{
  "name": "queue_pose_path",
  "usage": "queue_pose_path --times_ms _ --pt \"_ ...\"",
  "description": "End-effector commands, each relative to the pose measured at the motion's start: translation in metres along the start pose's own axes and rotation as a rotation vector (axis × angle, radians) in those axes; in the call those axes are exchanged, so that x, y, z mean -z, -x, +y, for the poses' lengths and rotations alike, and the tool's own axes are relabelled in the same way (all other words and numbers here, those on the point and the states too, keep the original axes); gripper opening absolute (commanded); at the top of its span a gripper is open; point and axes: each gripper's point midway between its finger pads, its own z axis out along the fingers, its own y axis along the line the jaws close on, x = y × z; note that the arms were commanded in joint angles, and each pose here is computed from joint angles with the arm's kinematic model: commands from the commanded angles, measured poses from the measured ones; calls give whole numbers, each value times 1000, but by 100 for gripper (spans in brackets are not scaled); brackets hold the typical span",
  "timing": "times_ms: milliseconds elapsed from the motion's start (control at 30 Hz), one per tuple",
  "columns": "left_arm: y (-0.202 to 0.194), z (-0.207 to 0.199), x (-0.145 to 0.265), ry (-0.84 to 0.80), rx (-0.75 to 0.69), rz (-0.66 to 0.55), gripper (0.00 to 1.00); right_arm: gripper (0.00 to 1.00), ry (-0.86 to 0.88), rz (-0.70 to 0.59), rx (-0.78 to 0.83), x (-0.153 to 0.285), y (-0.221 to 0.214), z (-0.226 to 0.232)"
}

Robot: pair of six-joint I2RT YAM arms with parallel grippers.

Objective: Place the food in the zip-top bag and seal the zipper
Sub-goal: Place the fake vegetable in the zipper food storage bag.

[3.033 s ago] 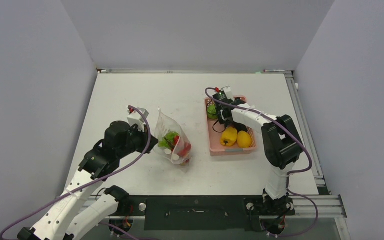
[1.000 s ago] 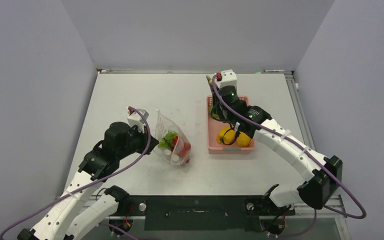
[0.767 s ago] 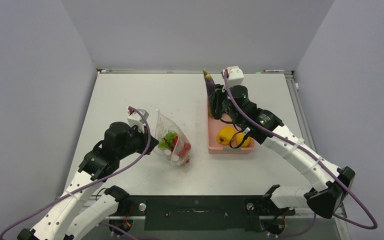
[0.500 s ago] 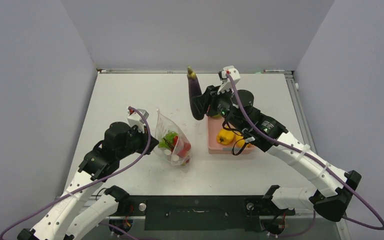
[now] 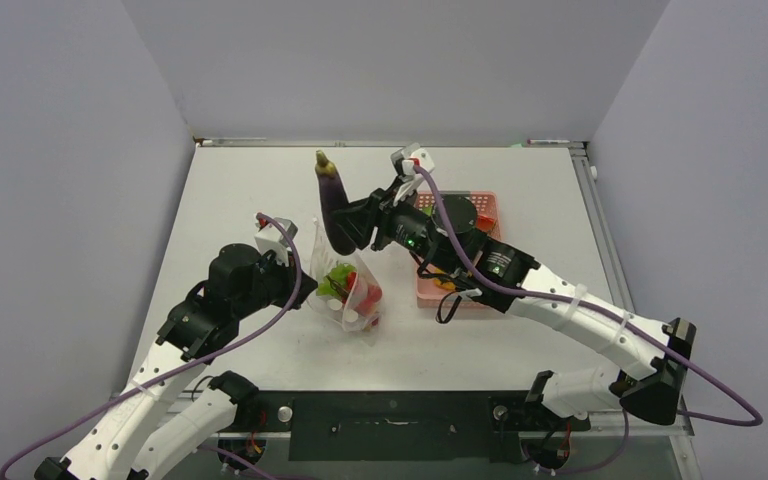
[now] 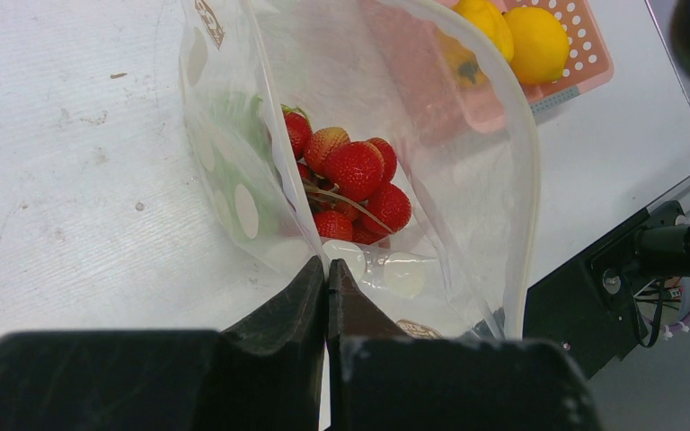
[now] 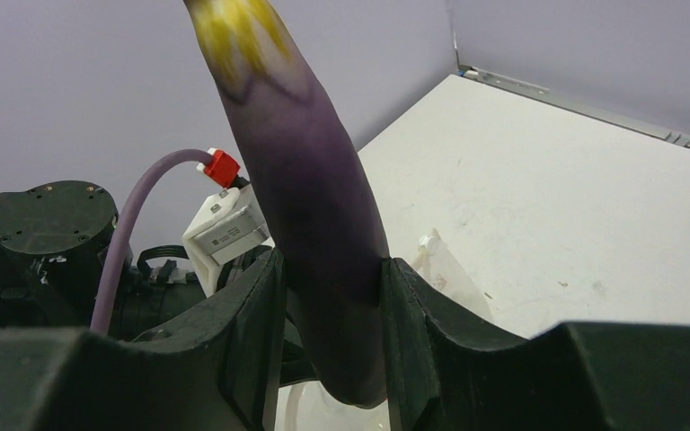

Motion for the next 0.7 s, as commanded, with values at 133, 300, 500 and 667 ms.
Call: queue_pose_path --times_ms 133,300,500,667 --pt "13 -6 2 -31 -5 -51 0 10 50 -31 13 -21 -9 17" --pt "13 -7 2 -32 -5 -52 0 10 -8 -15 46 -27 -26 2" --pt "14 -7 2 -32 -5 -52 0 10 -25 27 66 -35 -48 -6" --pt "13 -6 1 -30 -5 -51 0 10 -36 41 85 -41 -61 -12"
